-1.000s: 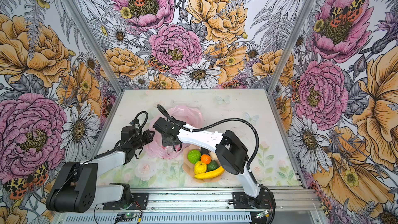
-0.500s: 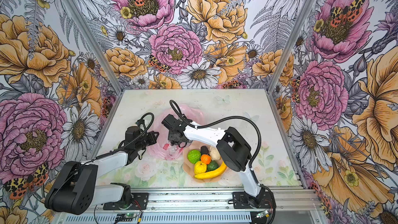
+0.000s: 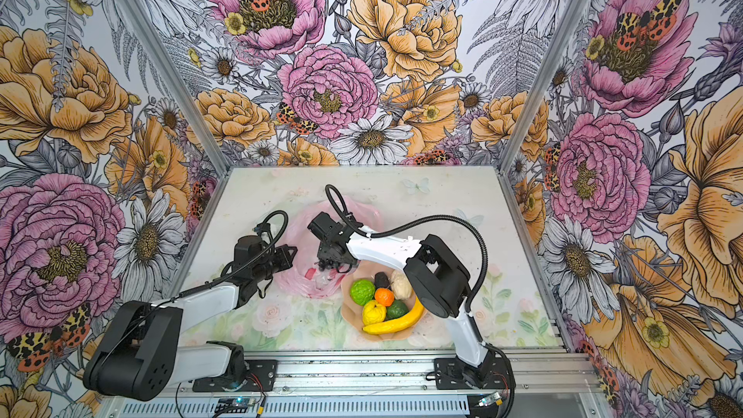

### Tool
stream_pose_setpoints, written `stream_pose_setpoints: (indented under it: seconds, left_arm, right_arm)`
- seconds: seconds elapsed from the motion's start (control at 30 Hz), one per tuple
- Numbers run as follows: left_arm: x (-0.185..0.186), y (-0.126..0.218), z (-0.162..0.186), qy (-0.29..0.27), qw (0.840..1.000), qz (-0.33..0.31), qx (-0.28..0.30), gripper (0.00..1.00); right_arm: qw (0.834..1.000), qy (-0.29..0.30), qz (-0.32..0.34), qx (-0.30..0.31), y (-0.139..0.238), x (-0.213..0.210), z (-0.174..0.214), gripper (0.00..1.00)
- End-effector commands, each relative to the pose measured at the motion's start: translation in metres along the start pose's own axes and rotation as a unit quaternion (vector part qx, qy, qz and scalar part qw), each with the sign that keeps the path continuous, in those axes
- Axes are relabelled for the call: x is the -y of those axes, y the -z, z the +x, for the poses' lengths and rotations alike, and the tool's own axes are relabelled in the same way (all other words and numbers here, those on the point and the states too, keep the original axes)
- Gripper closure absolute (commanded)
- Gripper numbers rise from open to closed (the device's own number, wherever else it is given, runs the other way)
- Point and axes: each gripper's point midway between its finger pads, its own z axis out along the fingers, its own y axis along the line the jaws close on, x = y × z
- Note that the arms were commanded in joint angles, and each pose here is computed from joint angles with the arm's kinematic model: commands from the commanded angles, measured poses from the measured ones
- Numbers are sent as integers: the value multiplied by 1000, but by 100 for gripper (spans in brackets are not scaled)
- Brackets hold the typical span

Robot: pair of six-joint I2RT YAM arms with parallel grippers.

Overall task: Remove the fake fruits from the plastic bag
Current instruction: 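Lower the right gripper into the bag and grasp the dark grapes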

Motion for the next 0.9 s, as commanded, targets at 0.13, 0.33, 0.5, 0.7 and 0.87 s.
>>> stream_pose_setpoints:
  seconds: [0.13,0.33,0.5,0.7,0.87]
  left_arm:
    - [6,3,-13,-18,1000,2,21,100]
    - [7,2,-12,-18,1000,3,21,100]
    - [7,3,-13,-18,1000,4,23,100]
    - [12,3,-14,-21,999,17,23,100]
    - [13,4,-16,-22,999,21,27,100]
  right_arm:
    - [1000,-2,-6,9,4,-5,-5,21]
    - [1000,8,-17,0,-13,-23,-11,10]
    - [1000,-2,-11,-6,-30,-21,-16,7]
    - [1000,1,2,-1,-48,-21,-23,8]
    - [1000,16,-2,-3,-58,-28,-23,24]
